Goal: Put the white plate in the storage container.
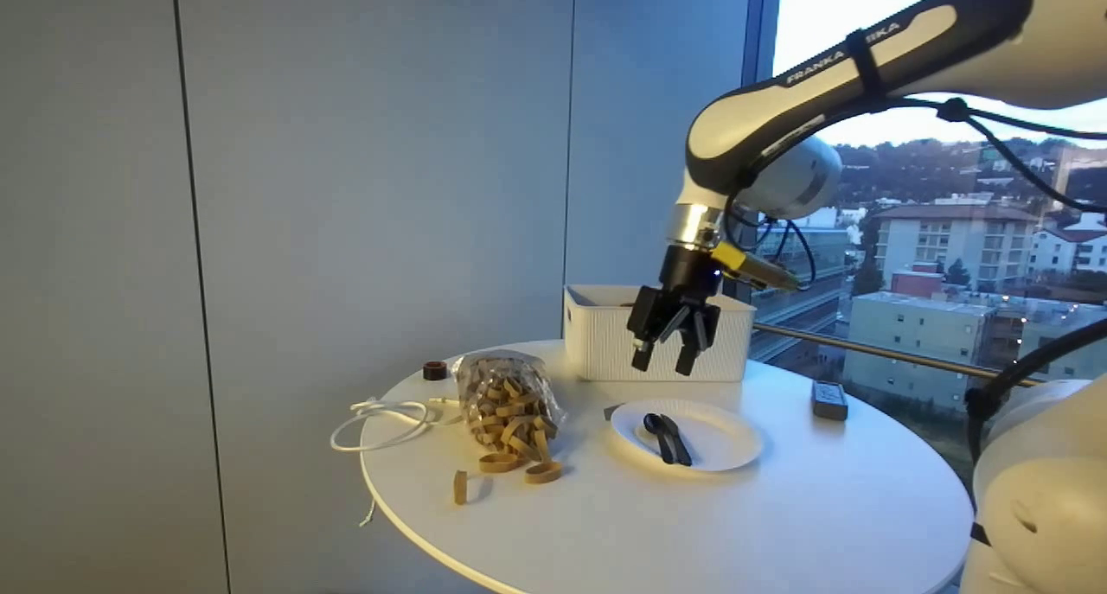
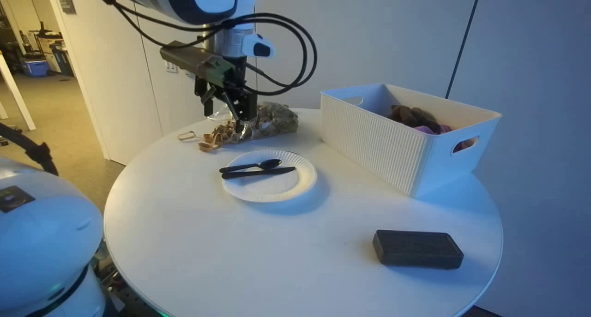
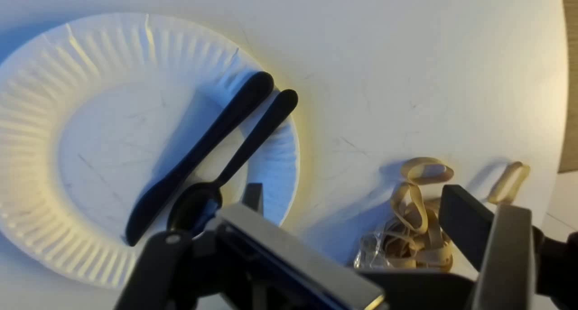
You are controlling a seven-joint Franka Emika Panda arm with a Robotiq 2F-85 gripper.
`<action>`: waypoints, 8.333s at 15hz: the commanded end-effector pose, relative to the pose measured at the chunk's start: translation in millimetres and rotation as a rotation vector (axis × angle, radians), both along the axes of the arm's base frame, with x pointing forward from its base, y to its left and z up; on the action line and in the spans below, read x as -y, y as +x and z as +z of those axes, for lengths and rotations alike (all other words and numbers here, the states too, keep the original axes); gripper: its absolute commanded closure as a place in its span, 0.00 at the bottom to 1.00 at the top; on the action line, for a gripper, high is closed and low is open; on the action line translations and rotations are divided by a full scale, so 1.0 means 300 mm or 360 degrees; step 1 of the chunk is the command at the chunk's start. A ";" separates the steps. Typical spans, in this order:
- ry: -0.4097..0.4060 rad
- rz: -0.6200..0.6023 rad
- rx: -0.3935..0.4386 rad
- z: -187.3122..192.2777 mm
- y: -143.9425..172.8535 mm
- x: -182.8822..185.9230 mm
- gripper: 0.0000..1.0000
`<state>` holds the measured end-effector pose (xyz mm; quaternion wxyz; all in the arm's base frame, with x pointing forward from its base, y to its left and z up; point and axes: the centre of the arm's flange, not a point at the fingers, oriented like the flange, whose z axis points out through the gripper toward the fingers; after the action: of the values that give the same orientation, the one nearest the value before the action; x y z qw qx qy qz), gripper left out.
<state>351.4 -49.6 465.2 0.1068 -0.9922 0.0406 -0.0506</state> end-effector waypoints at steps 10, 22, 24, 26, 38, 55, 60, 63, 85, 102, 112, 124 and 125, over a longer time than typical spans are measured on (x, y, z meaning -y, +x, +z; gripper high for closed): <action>0.0801 -0.0268 0.0119 -0.111 -0.282 0.488 0.00; 0.0716 -0.0696 0.0042 -0.382 -0.265 0.655 0.00; 0.0666 -0.0774 0.0057 -0.405 -0.265 0.683 0.00; 0.0583 -0.0821 0.0072 -0.420 -0.260 0.707 0.00; 0.1397 -0.0722 0.0237 -0.478 -0.161 0.644 0.00; 0.1069 -0.0703 0.0120 -0.464 -0.221 0.701 0.43; 0.0935 -0.0495 -0.0010 -0.480 -0.143 0.596 0.05; 0.1052 -0.0484 -0.0026 -0.489 -0.130 0.588 0.00; 0.0937 -0.0194 0.0176 -0.569 0.149 0.188 0.27; 0.1101 -0.0425 0.0301 -0.581 0.172 0.116 0.95; 0.1422 -0.0780 0.0587 -0.557 0.013 0.310 0.95; 0.1614 -0.0846 0.0815 -0.307 -0.118 0.628 0.95; 0.1611 -0.0821 0.0827 -0.284 -0.112 0.626 0.96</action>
<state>317.3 -235.2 348.0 0.5406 -0.7359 0.2907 -0.2858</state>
